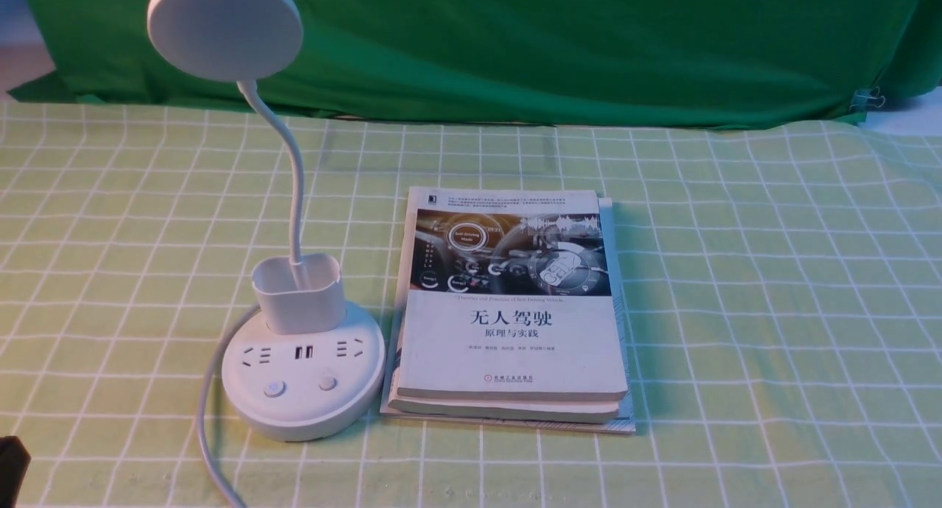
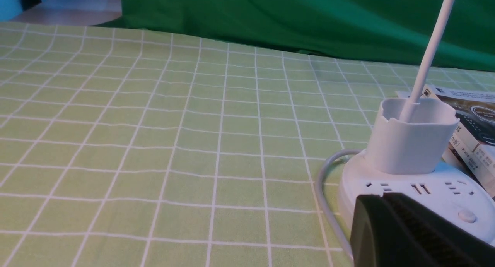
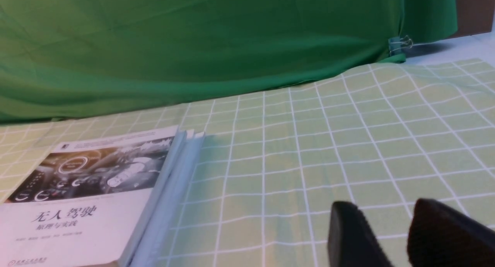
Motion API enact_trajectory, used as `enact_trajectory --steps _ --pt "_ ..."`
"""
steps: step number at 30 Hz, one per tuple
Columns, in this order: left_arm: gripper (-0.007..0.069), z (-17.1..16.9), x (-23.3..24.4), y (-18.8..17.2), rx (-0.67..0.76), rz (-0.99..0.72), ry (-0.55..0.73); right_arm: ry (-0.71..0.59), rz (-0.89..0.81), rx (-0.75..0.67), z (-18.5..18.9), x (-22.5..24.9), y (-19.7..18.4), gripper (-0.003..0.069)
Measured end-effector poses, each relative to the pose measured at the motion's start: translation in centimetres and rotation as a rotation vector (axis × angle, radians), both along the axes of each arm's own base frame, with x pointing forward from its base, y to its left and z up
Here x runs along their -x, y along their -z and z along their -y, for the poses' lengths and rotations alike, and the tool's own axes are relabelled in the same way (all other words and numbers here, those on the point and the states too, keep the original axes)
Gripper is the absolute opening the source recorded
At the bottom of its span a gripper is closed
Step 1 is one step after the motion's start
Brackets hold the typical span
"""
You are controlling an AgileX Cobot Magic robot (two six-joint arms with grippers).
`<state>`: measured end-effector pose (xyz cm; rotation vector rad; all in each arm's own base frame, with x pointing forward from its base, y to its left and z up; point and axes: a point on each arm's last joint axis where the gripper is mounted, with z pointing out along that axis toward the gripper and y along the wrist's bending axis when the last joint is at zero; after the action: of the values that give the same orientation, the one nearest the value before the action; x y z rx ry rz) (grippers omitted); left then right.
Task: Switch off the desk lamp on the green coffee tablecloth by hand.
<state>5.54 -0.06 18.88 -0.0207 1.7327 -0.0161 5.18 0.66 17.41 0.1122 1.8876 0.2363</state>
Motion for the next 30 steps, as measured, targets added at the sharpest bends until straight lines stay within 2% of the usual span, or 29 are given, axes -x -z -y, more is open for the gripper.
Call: enact_trajectory --steps 30 --pt "0.0001 -0.07 0.00 0.00 -0.030 -0.001 -0.002 0.000 0.000 0.000 0.00 0.00 0.00 0.0237"
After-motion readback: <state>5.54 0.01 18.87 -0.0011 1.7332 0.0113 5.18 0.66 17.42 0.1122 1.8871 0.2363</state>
